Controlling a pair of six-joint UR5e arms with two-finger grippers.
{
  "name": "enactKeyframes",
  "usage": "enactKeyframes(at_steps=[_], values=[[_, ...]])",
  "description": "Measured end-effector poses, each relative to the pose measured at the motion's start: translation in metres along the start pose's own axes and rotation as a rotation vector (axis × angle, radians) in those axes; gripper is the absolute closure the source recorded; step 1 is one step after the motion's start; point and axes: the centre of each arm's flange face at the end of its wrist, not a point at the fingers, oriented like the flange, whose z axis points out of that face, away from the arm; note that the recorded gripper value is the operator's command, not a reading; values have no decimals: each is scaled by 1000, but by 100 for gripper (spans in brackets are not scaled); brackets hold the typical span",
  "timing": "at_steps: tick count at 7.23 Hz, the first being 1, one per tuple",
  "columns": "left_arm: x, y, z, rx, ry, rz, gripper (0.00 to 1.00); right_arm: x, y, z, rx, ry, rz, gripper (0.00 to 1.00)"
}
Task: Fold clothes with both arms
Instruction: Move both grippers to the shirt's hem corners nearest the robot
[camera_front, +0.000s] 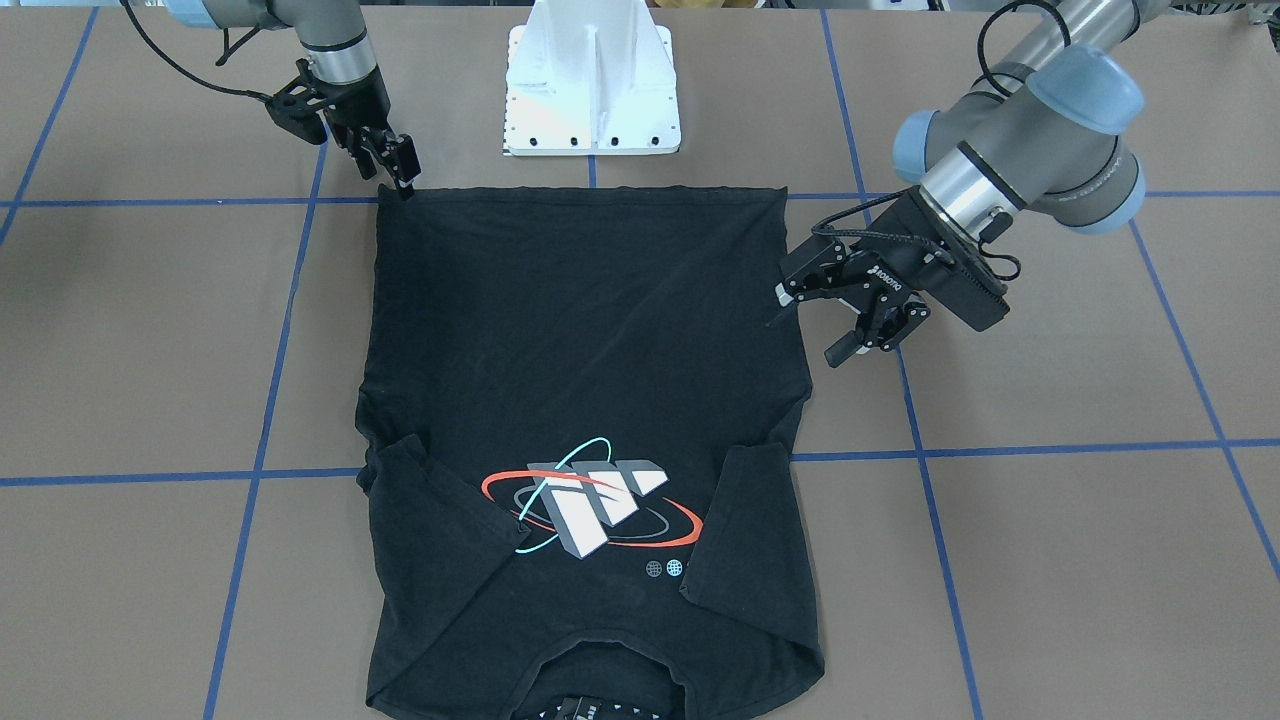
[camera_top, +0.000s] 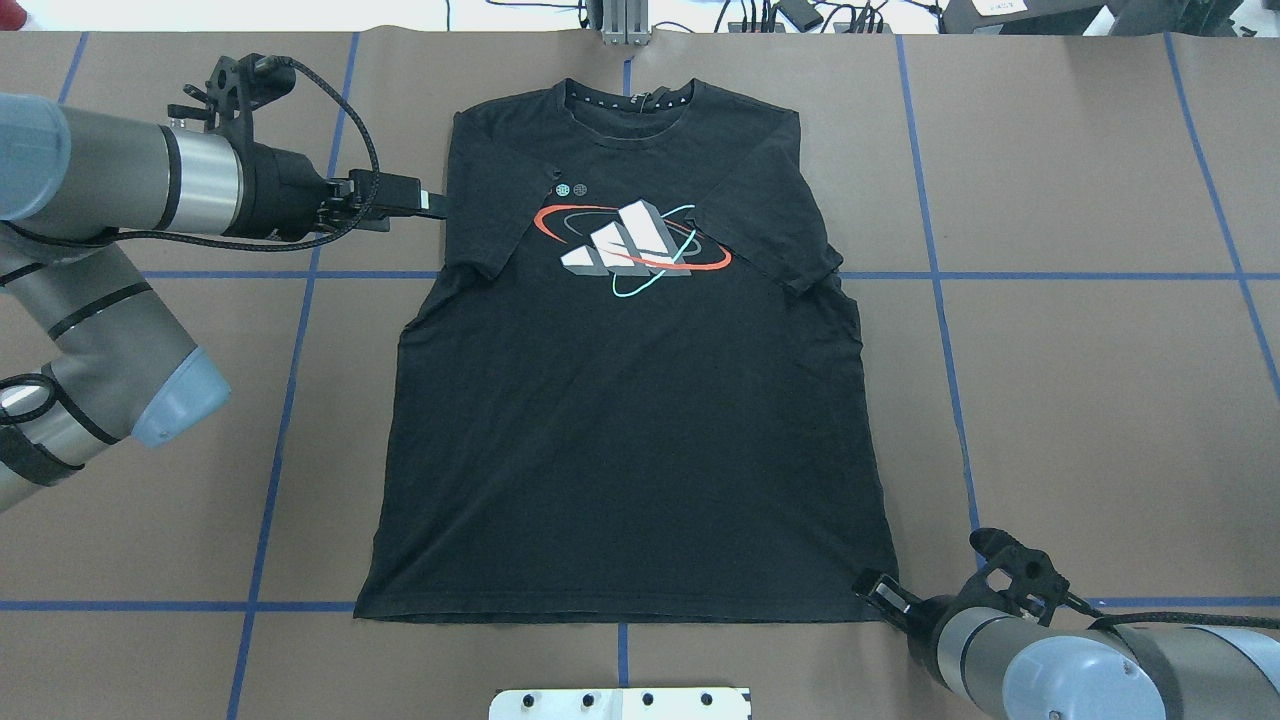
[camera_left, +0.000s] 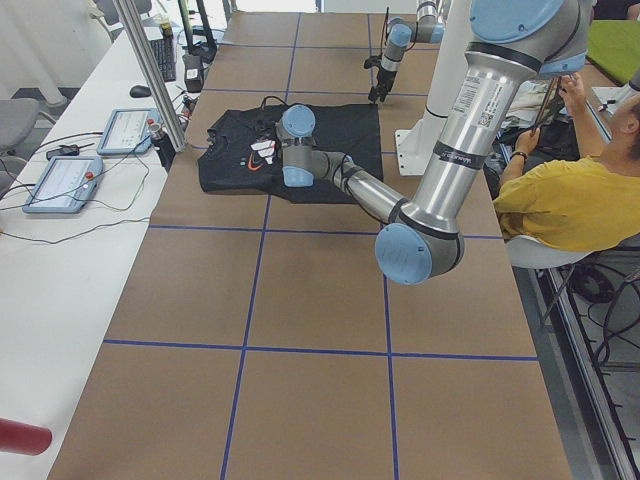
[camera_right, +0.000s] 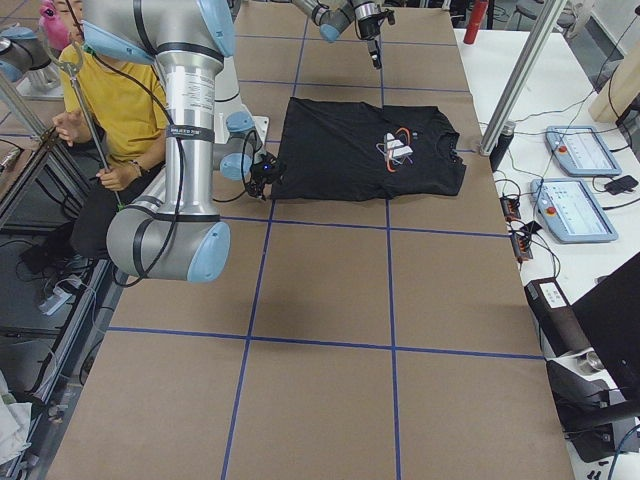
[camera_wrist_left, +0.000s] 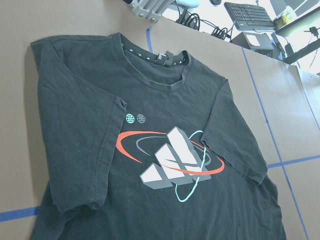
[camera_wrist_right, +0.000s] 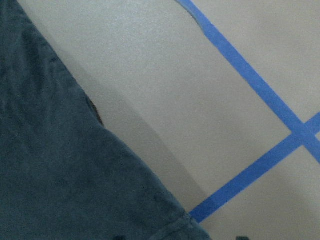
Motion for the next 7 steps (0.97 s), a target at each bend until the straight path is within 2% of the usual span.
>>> enactKeyframes(at_steps=[1, 2, 6, 7], values=[[-4, 5, -7, -1, -3, -2, 1, 0, 0, 0, -1, 1, 0, 93], [-7, 9, -13, -1, -4, -2, 1, 0, 0, -1, -2, 1, 0, 100], [-16, 16, -19, -8, -18, -17, 2, 5, -4, -7, -8, 9, 0, 100], [-20, 19, -20, -18, -39, -64, 1, 5, -4, -15, -26, 11, 2, 100]])
